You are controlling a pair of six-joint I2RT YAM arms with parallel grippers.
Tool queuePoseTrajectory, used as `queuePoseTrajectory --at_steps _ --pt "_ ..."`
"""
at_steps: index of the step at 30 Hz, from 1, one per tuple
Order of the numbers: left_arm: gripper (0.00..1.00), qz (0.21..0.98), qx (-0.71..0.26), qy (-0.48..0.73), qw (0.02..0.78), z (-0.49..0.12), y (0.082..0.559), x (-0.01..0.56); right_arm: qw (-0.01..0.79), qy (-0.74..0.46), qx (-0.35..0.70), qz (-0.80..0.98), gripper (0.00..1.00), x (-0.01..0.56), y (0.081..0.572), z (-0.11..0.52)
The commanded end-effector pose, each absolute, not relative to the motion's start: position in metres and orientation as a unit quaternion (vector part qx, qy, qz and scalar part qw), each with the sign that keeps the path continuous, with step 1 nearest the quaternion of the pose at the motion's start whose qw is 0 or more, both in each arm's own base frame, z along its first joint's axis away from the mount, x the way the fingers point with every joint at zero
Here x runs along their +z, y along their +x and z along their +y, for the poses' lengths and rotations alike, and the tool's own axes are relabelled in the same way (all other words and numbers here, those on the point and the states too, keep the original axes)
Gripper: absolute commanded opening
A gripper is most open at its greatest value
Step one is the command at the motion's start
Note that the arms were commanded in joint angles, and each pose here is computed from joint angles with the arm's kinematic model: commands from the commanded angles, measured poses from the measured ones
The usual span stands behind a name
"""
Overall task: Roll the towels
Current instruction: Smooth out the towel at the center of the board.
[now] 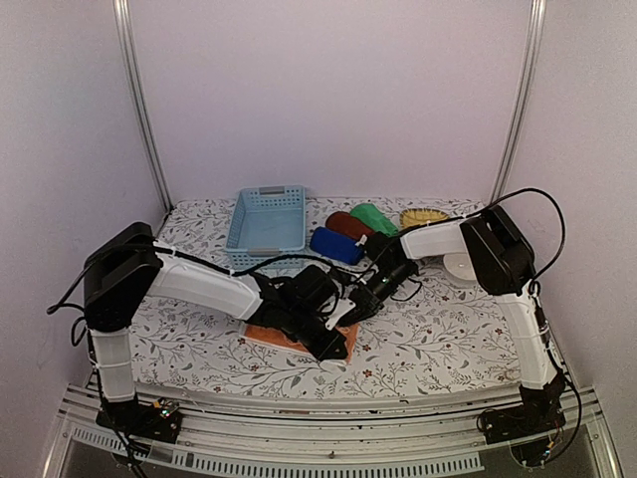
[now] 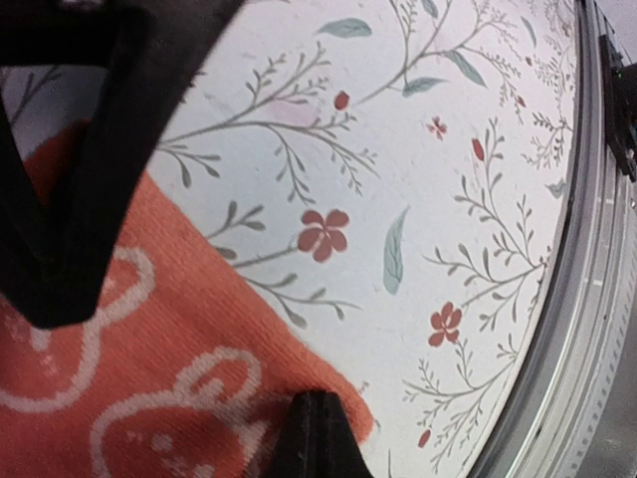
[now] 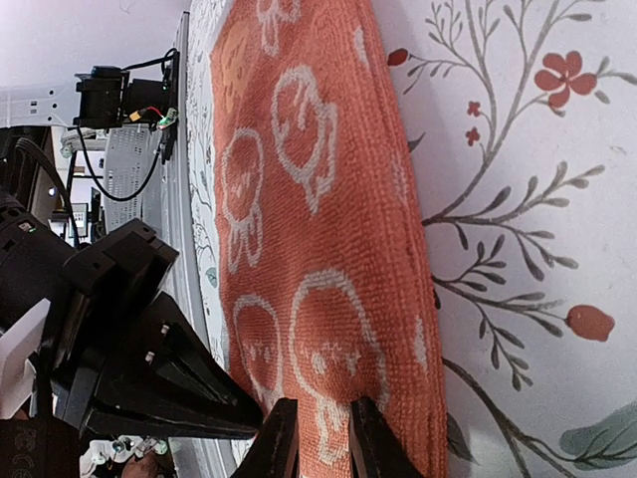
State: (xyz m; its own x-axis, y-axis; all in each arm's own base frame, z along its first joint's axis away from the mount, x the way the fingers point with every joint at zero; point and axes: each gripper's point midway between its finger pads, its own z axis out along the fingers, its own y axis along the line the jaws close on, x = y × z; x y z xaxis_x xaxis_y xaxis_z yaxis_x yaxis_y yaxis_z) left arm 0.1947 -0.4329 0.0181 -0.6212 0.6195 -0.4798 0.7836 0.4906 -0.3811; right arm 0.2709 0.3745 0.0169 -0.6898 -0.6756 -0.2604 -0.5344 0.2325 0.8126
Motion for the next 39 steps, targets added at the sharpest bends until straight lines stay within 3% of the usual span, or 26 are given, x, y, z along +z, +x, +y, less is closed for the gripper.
queuePoseTrajectory --at_steps 1,10,25,31,33,39 --pt "0.00 0.836 -0.287 0.447 0.136 -0.426 0.164 0.033 0.110 0.393 -0.410 -0.816 0.22 -0.039 0.260 0.357" --pt "0.00 0.826 -0.295 0.445 0.179 -0.440 0.176 0.054 0.111 0.393 -0.409 -0.816 0.22 -0.040 0.260 0.357" --pt "0.00 0.853 -0.243 0.446 0.118 -0.416 0.167 -0.011 0.116 0.392 -0.408 -0.816 0.22 -0.043 0.259 0.355" --pt "0.00 0.841 -0.257 0.442 0.175 -0.410 0.172 0.043 0.112 0.397 -0.392 -0.823 0.22 -0.033 0.255 0.347" --pt "0.05 0.839 -0.247 0.436 0.210 -0.401 0.180 0.067 0.107 0.400 -0.392 -0.821 0.22 -0.024 0.250 0.343" --pt "0.05 0.864 -0.250 0.348 0.264 -0.344 0.221 0.097 0.095 0.420 -0.408 -0.805 0.22 0.001 0.225 0.341"
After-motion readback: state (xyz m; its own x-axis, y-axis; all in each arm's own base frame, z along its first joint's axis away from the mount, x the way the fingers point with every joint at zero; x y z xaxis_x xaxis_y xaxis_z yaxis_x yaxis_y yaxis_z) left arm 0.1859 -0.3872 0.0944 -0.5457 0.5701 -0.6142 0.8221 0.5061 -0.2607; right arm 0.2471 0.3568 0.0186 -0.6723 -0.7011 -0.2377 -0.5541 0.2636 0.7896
